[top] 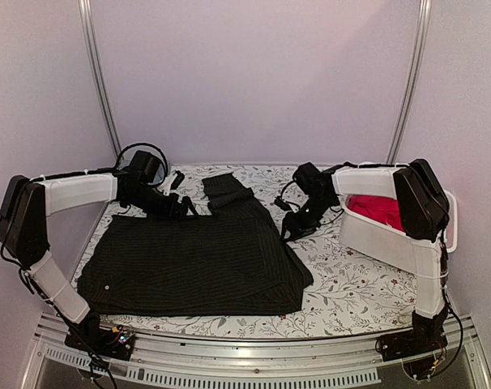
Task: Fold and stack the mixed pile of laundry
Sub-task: Move the 1/3-folded shirt to the center of the board.
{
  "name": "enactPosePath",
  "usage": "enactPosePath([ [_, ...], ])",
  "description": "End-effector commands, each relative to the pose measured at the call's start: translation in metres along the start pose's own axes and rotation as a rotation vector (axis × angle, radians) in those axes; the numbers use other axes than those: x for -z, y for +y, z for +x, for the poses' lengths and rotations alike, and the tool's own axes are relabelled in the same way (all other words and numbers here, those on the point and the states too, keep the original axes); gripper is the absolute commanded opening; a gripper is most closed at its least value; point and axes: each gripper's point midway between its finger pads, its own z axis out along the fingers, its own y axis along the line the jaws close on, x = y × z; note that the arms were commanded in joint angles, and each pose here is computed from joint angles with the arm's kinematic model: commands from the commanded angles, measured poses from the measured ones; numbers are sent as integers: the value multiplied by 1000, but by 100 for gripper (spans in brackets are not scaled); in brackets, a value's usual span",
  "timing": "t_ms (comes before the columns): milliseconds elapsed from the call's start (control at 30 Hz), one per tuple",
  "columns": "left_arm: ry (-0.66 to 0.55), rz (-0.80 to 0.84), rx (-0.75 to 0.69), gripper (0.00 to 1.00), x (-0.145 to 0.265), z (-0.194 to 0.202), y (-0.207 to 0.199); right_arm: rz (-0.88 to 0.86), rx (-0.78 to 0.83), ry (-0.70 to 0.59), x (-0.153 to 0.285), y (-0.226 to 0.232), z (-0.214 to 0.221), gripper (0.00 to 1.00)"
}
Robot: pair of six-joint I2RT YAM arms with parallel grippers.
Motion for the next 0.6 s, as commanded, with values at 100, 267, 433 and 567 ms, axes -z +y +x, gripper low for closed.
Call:
enactPosePath([
  [100, 17, 13, -19, 95, -6, 2, -6, 9, 74, 11, -15, 0, -6, 42],
  [267, 25, -6, -20, 95, -8, 2, -2, 128, 96, 56, -29, -17, -2, 42],
  [433, 65, -60, -10, 96, -16, 10, 10, 296, 99, 125, -32, -36, 16, 27],
  [567, 96, -93, -1, 96, -21, 18, 19, 429, 24, 154, -17, -56, 38, 0],
])
